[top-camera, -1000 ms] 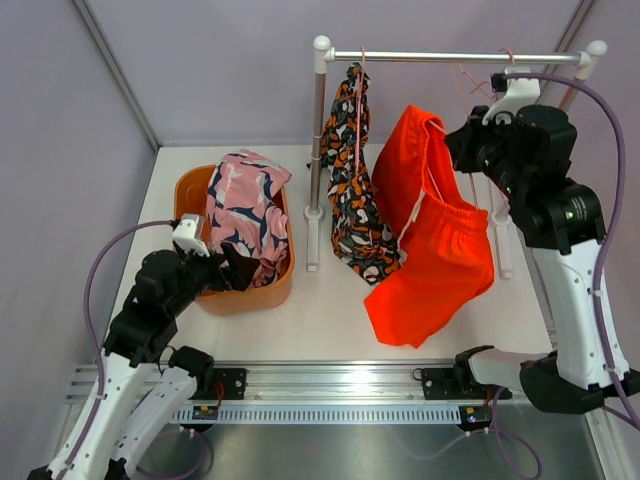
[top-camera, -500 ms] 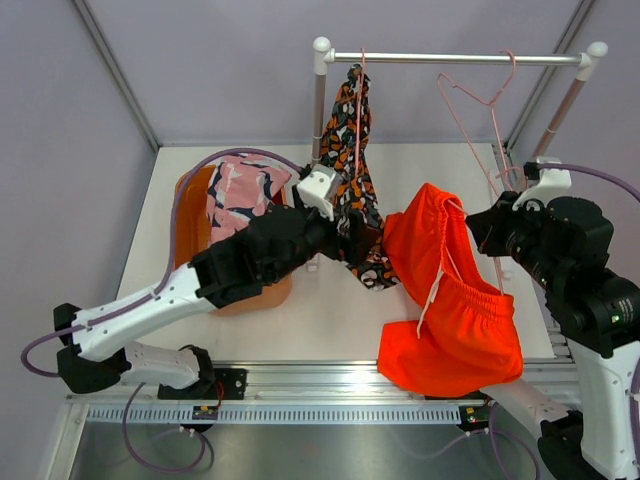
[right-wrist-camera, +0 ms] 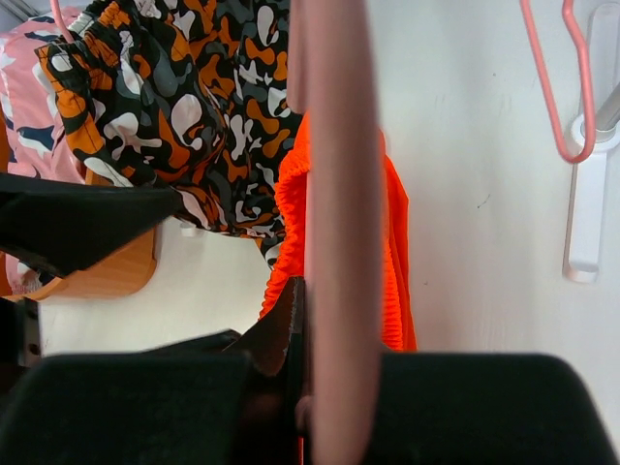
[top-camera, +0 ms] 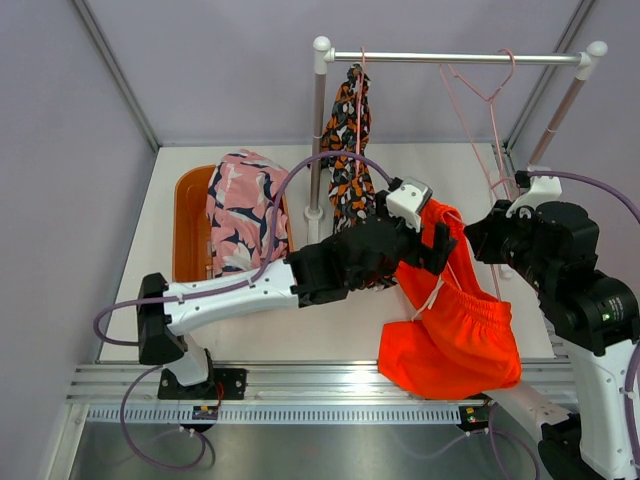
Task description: Remove the shorts from the hanger
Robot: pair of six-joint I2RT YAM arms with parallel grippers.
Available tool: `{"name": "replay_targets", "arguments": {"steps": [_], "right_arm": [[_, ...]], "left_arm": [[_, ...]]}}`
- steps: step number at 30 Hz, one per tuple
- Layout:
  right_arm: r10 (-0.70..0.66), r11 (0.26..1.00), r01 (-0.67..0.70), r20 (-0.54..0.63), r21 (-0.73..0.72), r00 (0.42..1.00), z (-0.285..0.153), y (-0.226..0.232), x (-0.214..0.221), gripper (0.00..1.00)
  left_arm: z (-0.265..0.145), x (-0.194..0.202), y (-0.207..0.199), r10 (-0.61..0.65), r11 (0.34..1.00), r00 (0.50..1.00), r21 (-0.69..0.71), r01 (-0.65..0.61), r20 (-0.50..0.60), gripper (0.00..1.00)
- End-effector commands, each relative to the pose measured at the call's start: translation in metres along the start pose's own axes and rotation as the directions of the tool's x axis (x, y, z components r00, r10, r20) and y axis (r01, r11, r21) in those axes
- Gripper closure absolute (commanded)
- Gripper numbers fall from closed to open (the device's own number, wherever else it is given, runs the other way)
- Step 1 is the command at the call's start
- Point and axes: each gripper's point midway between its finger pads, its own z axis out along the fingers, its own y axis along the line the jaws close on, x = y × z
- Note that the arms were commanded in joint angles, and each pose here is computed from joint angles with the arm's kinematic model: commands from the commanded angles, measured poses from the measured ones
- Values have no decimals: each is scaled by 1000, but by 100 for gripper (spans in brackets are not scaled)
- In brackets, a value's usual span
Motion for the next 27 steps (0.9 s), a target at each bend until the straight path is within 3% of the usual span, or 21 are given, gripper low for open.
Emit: {"name": "replay_targets", "arguments": {"steps": [1, 9, 13, 17, 21, 25, 27], "right_arm": [[17, 999, -15, 63, -32, 998, -3, 8, -17, 100], [12, 999, -8, 77, -49, 997, -10, 12, -24, 100], [17, 998, -11, 92, -67, 996, -15, 15, -29, 100], [19, 997, -12, 100, -76, 995, -18, 17, -31, 100], [18, 997, -10, 99, -77, 995, -20, 17, -30, 100], [20, 996, -10, 102, -93, 995, -25, 18, -29, 100], [21, 995, -11, 102, -103, 995, -26, 20, -28, 100]], "left_arm": [[11, -36, -12, -27, 1000, 993, -10, 28, 118, 5], [26, -7, 0, 17, 996, 998, -90, -12, 55, 15], [34, 2, 3, 49, 992, 998, -116, -46, 24, 27], [39, 5, 2, 67, 991, 998, -117, -64, 19, 45], [41, 1, 7, 96, 985, 995, -145, -92, 25, 79], [40, -8, 20, 131, 972, 991, -202, -121, 37, 99], [41, -14, 34, 145, 960, 989, -246, -131, 40, 100]]}}
